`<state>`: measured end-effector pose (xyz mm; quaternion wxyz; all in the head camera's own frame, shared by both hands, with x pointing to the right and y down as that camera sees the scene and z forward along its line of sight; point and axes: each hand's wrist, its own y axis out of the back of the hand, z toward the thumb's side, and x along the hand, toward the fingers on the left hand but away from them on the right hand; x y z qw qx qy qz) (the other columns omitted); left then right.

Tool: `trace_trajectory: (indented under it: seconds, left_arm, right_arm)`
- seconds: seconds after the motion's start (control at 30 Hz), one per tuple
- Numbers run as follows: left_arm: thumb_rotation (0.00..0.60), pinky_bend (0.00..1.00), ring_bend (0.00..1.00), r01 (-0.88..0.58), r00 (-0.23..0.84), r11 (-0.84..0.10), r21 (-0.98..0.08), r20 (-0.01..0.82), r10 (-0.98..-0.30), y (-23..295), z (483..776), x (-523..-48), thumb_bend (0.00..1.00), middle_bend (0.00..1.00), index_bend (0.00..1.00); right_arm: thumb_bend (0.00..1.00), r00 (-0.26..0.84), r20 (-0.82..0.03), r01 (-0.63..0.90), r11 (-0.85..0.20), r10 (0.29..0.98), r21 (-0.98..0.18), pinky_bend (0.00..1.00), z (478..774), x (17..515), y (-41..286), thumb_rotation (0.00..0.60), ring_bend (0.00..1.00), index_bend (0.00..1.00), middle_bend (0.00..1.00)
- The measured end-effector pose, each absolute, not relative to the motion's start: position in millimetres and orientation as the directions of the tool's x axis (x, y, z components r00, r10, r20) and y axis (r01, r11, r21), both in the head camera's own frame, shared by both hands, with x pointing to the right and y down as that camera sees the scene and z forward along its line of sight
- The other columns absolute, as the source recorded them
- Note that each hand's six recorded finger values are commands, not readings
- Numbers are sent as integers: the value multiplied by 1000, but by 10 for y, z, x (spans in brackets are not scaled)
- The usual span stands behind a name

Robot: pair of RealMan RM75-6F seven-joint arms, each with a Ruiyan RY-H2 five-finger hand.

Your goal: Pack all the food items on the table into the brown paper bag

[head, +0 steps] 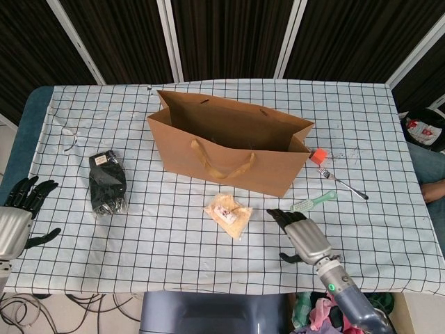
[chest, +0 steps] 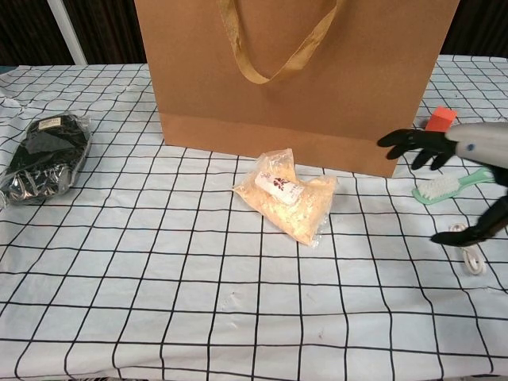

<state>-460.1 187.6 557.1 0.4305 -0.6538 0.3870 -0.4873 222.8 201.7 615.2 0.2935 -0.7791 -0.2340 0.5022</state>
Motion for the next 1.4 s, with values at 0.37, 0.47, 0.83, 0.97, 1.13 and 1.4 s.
trace_trajectory:
  seconds: [0.37, 0.47, 0.83, 0.97, 1.13, 1.4]
  left_arm:
    - [600, 57, 7, -90, 196, -317, -944, 296, -935, 1841, 5562, -4691, 48, 128, 122]
    - [600, 54, 7, -94, 184, -315, -945, 294, -938, 1820, 5551, -4725, 49, 127, 128]
    - [600, 52, 7, -108, 164, -309, -945, 289, -943, 1790, 5522, -4778, 50, 127, 144]
    - [600, 51, 7, -110, 160, -309, -945, 290, -944, 1785, 5525, -4781, 50, 127, 150]
    - [600, 51, 7, -113, 148, -308, -945, 290, -945, 1780, 5524, -4797, 50, 127, 158]
    - [600, 51, 7, -128, 137, -309, -943, 291, -947, 1780, 5523, -4797, 53, 127, 167]
  right_arm:
    - [160, 422, -643, 70, -730, 640, -680, 178, 6530, 1444, 1890, 600, 162, 9, 89]
    - [159, 412, -648, 56, -728, 641, -684, 178, 6619, 1335, 1839, 600, 162, 9, 89]
    - [155, 360, -670, 82, -737, 650, -671, 178, 6783, 1094, 1766, 600, 161, 9, 89]
    - [154, 332, -671, 103, -733, 663, -673, 178, 6839, 1034, 1746, 600, 161, 9, 91]
    - [153, 308, -672, 121, -729, 673, -674, 178, 6913, 964, 1741, 600, 162, 9, 92]
    - [153, 291, -675, 123, -726, 678, -676, 178, 6984, 895, 1730, 600, 200, 22, 127]
